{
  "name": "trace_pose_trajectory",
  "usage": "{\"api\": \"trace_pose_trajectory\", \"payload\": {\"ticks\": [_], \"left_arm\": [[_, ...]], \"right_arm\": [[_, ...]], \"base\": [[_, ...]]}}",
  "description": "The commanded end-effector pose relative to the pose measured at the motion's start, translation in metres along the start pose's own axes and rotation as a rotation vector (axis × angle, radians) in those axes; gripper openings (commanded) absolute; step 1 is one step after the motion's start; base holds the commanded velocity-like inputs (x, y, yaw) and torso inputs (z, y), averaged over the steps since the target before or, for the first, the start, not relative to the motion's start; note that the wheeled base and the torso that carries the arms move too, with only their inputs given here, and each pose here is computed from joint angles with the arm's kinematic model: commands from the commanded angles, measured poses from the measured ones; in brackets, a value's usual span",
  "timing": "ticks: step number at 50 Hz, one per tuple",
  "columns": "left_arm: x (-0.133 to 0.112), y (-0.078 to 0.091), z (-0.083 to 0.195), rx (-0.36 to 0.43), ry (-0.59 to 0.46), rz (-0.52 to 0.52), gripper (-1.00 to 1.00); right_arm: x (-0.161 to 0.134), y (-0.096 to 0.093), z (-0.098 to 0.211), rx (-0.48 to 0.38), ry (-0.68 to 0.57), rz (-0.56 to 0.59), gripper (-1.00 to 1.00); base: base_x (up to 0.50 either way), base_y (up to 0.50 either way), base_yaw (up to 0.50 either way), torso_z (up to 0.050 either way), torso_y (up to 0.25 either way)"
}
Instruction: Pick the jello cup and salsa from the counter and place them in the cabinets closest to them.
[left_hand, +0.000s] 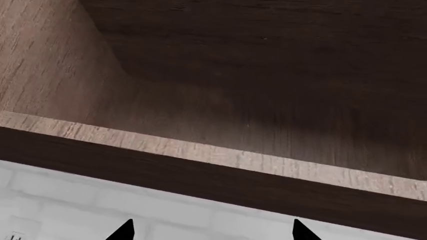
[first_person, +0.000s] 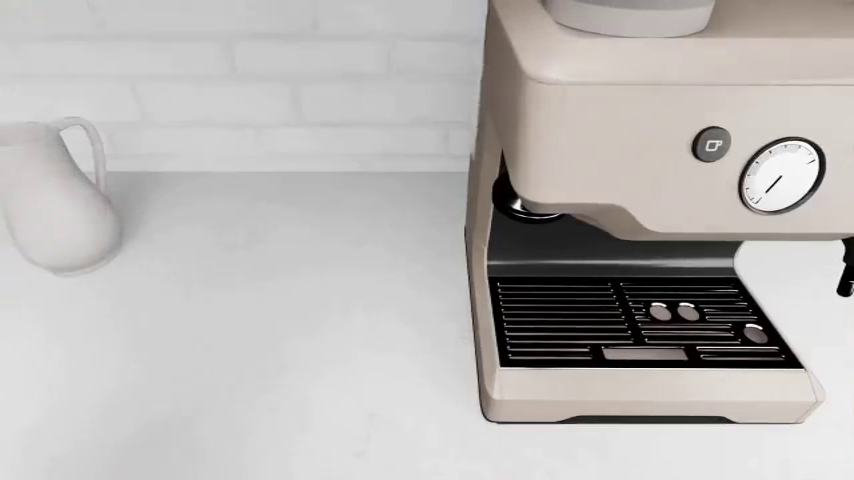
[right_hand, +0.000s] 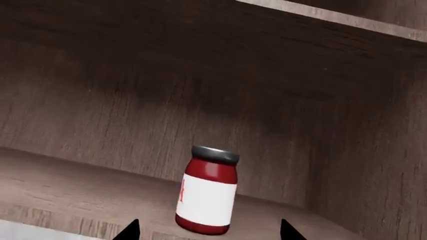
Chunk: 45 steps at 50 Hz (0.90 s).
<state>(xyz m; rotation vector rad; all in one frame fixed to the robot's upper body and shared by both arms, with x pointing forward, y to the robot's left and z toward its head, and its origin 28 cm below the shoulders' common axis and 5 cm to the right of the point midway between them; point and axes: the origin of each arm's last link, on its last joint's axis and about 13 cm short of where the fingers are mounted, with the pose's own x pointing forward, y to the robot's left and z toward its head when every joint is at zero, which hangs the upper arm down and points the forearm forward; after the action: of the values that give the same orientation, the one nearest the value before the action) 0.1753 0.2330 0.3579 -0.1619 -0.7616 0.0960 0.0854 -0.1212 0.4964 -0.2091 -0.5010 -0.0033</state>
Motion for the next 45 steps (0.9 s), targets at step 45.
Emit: {"api": "trace_pose_trajectory", "payload": {"ticks": [45], "left_arm": [[-0.071,0.021,0.039,-0.055,-0.118,-0.002,1.0]], "right_arm": [[-0.056,-0.027,-0.018,-0.044,-0.227,-0.031,1.0]], "base": [[0.0,0.0,0.0,0.0,0.0]]}}
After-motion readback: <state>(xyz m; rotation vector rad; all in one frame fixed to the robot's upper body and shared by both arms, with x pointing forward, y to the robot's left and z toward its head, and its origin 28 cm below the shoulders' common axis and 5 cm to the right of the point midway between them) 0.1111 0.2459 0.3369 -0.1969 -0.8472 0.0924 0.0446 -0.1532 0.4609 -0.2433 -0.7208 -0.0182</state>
